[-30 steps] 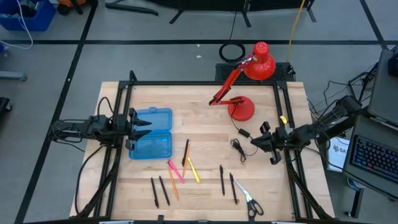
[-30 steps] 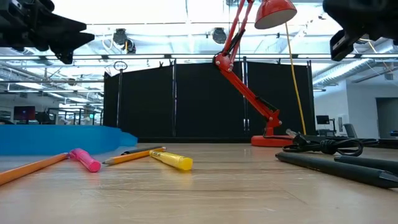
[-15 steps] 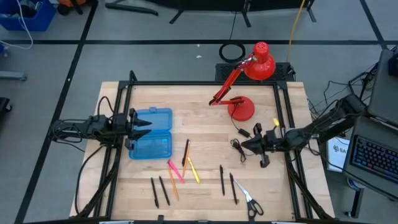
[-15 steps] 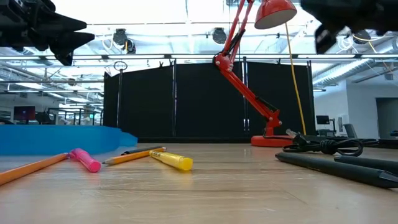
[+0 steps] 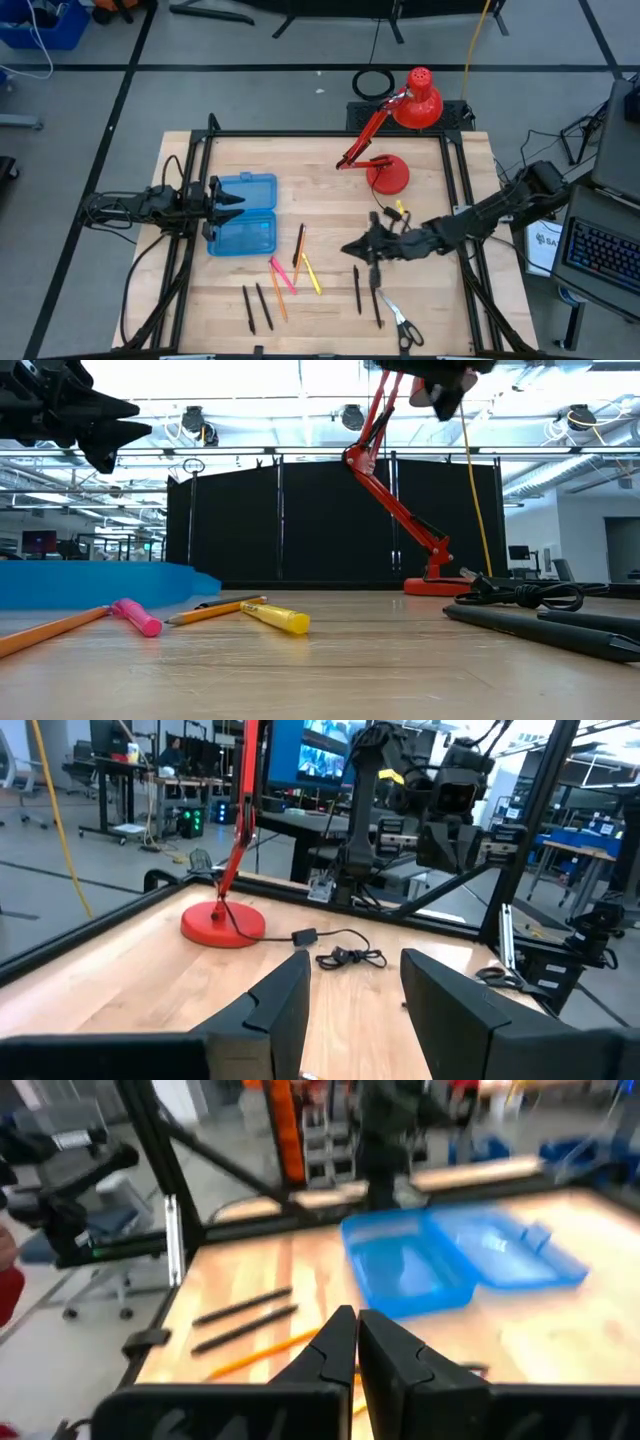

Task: Pick & place school supplies into a supply box
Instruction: Put the black pen into the blue supply box

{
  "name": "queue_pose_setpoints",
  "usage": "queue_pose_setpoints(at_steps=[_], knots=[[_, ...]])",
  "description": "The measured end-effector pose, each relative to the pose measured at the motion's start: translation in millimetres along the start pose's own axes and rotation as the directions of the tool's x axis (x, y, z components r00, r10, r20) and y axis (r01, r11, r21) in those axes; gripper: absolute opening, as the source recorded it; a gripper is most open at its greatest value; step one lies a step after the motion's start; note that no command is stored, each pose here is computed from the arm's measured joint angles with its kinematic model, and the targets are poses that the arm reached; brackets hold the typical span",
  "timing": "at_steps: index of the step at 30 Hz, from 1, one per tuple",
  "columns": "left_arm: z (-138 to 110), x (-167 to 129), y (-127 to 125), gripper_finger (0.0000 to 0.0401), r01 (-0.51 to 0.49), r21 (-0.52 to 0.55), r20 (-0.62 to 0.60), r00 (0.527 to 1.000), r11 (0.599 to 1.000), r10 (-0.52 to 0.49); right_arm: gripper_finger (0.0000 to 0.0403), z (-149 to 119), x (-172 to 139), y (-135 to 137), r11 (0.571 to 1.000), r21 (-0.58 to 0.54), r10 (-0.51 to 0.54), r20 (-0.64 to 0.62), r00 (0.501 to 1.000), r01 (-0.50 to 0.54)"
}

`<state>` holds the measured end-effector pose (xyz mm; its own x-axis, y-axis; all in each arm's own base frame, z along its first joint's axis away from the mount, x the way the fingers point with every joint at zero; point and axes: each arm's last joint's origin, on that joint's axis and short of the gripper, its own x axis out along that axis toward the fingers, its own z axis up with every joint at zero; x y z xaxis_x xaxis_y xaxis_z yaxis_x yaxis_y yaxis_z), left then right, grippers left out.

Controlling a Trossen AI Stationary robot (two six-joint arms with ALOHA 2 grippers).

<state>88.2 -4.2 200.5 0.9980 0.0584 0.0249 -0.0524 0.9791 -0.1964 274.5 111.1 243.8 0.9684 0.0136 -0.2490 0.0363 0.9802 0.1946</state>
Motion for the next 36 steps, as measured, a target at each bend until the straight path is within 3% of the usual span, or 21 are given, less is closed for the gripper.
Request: queue_pose_setpoints(at_steps=[5, 11, 16, 21, 24, 32, 34, 36], knots=[[-4.1, -0.1, 0.8, 0.0161, -0.008, -0.018, -0.043, 0.999, 1.000, 0.008, 0.0023, 8.3, 20.3, 5.1, 0.998, 0.059, 0.020, -0.064, 0.998, -0.016], [-9.0, -0.4, 1.8, 0.0161, -0.023, -0.051, -0.093, 0.996, 0.998, 0.018, 0.0076, 5.7, 37.1, 14.6, 0.995, 0.076, 0.076, -0.196, 0.978, -0.062], [-9.7, -0.4, 1.9, 0.0161, -0.025, -0.061, -0.099, 0.995, 0.998, 0.019, 0.0133, -7.2, 37.6, 10.1, 0.974, 0.227, 0.088, -0.359, 0.929, -0.005], [-8.0, -0.3, 1.5, 0.0161, -0.021, -0.064, -0.081, 0.997, 0.998, 0.016, 0.0172, -23.9, 30.2, 1.1, 0.892, 0.414, 0.096, -0.566, 0.819, 0.182], [-7.9, -0.3, 1.5, 0.0161, -0.021, -0.064, -0.080, 0.997, 0.998, 0.016, 0.0177, -29.9, 25.7, -0.9, 0.834, 0.473, 0.100, -0.637, 0.765, 0.284], [-8.3, -0.3, 1.6, 0.0161, -0.022, -0.062, -0.084, 0.996, 0.998, 0.016, 0.0164, -43.3, 28.5, 0.4, 0.714, 0.550, 0.116, -0.702, 0.703, 0.432], [-8.6, -0.3, 1.7, 0.0161, -0.022, -0.061, -0.087, 0.996, 0.998, 0.017, 0.0164, -48.1, 33.3, 1.5, 0.697, 0.567, 0.136, -0.707, 0.694, 0.440], [-8.6, -0.4, 1.7, 0.0161, -0.022, -0.061, -0.088, 0.996, 0.998, 0.017, 0.0164, -57.8, 37.0, 1.2, 0.686, 0.554, 0.152, -0.743, 0.652, 0.471]])
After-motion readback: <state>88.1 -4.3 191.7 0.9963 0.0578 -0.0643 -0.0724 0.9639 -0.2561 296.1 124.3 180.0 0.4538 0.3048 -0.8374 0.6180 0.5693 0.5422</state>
